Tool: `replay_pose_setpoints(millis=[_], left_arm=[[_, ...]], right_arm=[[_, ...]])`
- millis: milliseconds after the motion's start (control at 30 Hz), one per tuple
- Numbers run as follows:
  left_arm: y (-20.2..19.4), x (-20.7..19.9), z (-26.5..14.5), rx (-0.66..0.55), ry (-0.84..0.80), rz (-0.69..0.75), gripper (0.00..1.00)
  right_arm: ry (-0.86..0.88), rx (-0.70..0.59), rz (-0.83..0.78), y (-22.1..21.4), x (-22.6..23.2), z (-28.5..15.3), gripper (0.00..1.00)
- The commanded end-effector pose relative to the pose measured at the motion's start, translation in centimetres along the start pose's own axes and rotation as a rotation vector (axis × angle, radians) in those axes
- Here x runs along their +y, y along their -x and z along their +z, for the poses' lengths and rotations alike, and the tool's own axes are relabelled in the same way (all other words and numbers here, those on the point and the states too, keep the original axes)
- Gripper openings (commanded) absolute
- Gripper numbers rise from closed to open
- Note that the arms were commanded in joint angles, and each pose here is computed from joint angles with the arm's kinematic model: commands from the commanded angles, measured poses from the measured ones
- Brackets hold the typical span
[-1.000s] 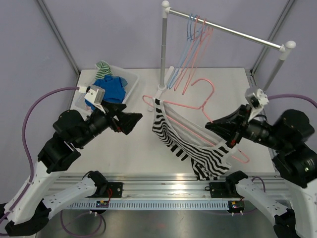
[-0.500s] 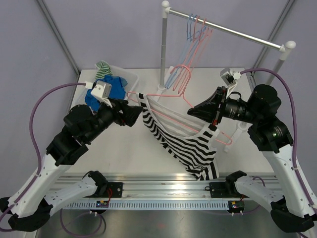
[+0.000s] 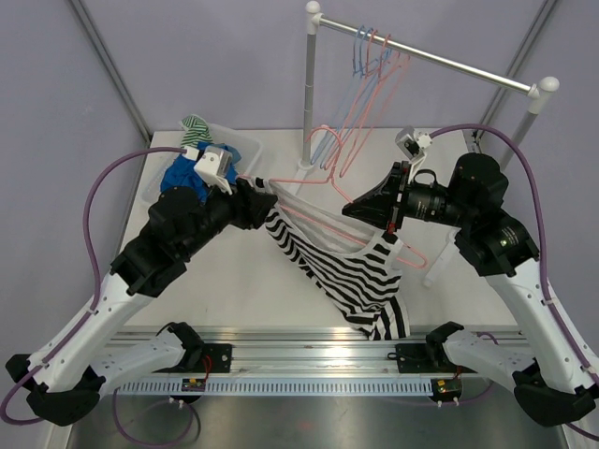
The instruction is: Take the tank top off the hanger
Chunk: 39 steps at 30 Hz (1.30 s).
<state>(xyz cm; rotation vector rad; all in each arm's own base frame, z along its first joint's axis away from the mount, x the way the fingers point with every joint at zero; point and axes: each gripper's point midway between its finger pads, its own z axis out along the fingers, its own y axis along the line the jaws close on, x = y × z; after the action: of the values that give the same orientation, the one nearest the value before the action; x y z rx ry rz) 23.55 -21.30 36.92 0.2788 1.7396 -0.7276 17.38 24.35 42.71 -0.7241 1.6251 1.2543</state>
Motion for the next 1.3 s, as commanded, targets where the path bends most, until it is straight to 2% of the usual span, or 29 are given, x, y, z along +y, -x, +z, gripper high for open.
replay_pose_setpoints(millis=[0, 33, 67, 133, 167, 267, 300, 467, 500, 533, 633, 867, 1267], left_arm=[[2.1, -0.9, 0.1, -0.079, -0.034, -0.011, 0.56], [2.1, -0.9, 0.0, -0.077, -0.034, -0.012, 0.62], [2.0, -0.8, 0.0, -0.076, -0.029, -0.015, 0.65], [1.7, -0.5, 0.2, -0.076, -0.015, -0.012, 0.65], [1.7, -0.1, 0.4, -0.079, 0.008, -0.013, 0.58], [1.3, 0.8, 0.8, -0.058, 0.061, -0.008, 0.51], [1.2, 1.0, 0.8, -0.054, 0.069, -0.005, 0.42], [1.2, 1.6, 0.8, -0.069, 0.098, -0.002, 0.19], [1.2, 1.8, 0.8, -0.069, 0.111, -0.003, 0.13], [1.1, 2.1, 0.9, -0.066, 0.129, -0.005, 0.0], [1.4, 3.4, 0.6, -0.074, 0.202, -0.009, 0.0], [1.4, 9.3, -2.5, -0.108, 0.552, -0.063, 0.0], [1.2, 12.2, -4.2, -0.137, 0.633, -0.158, 0.0]], right_arm=[[-0.011, -0.037, -0.082, 1.7, 0.4, 0.2, 0.0], [-0.019, -0.042, -0.085, 1.8, 0.3, 0.2, 0.0], [-0.034, -0.045, -0.079, 1.9, 0.0, 0.3, 0.0], [-0.026, -0.054, -0.085, 2.2, 0.2, 0.3, 0.0], [-0.005, -0.052, -0.078, 2.1, 0.5, 0.4, 0.0], [0.002, -0.061, -0.088, 2.3, 0.8, 0.2, 0.0], [-0.008, -0.061, -0.093, 2.3, 0.7, 0.2, 0.0], [-0.035, -0.058, -0.092, 2.1, 0.3, 0.0, 0.0], [-0.03, -0.055, -0.09, 2.0, 0.3, 0.1, 0.0], [-0.029, -0.055, -0.091, 1.9, 0.3, 0.0, 0.0], [-0.058, -0.033, -0.093, 1.0, -0.5, 0.0, 0.0], [-0.105, 0.007, -0.155, -2.6, -1.2, -1.9, 0.0], [0.014, -0.008, -0.348, -4.8, 2.3, -5.0, 0.0]])
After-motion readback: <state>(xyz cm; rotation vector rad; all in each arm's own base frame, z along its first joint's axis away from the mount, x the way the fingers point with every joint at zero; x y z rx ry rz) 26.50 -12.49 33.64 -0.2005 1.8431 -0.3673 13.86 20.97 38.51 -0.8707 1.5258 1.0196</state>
